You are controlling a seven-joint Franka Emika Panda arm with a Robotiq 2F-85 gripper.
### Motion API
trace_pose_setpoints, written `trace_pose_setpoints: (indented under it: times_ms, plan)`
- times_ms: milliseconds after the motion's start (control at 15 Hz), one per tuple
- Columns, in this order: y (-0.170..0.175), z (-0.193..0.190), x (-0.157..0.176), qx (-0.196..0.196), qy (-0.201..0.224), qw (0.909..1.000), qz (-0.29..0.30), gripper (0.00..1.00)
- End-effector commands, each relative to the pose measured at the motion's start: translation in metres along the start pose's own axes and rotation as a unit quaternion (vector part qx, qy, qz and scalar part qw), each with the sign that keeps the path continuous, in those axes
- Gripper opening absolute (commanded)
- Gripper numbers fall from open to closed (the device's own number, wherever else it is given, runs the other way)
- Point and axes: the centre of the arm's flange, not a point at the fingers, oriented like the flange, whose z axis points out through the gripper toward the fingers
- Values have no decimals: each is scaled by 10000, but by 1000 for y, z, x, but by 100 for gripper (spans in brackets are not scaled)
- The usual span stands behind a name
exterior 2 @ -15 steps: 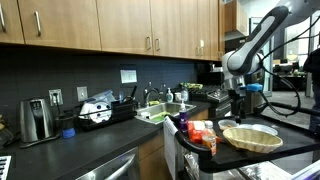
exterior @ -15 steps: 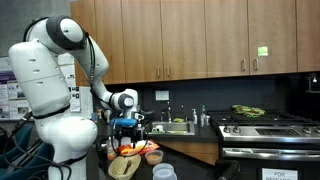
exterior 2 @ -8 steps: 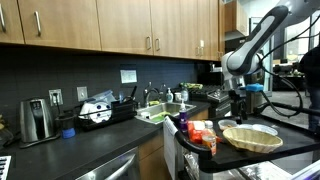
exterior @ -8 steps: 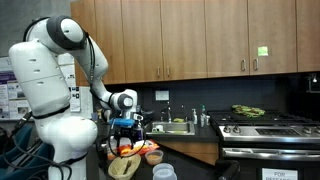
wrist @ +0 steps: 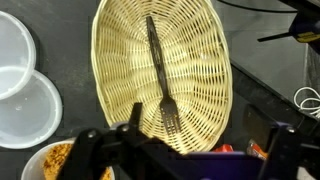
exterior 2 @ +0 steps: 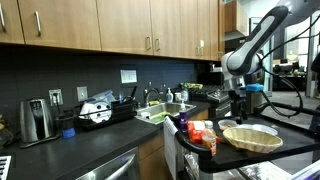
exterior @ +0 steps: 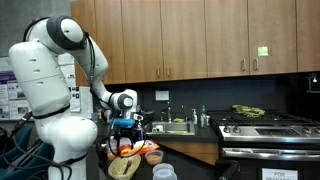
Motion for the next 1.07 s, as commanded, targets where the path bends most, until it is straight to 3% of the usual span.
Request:
trace_pose_setpoints:
  times_ms: [0, 600, 1000]
  plan:
    - [7, 2, 5, 47, -30, 10000, -76, 100]
    - [25, 28, 2, 278, -348, 9990, 19, 100]
    - [16, 54, -2, 174, -638, 9978, -17, 100]
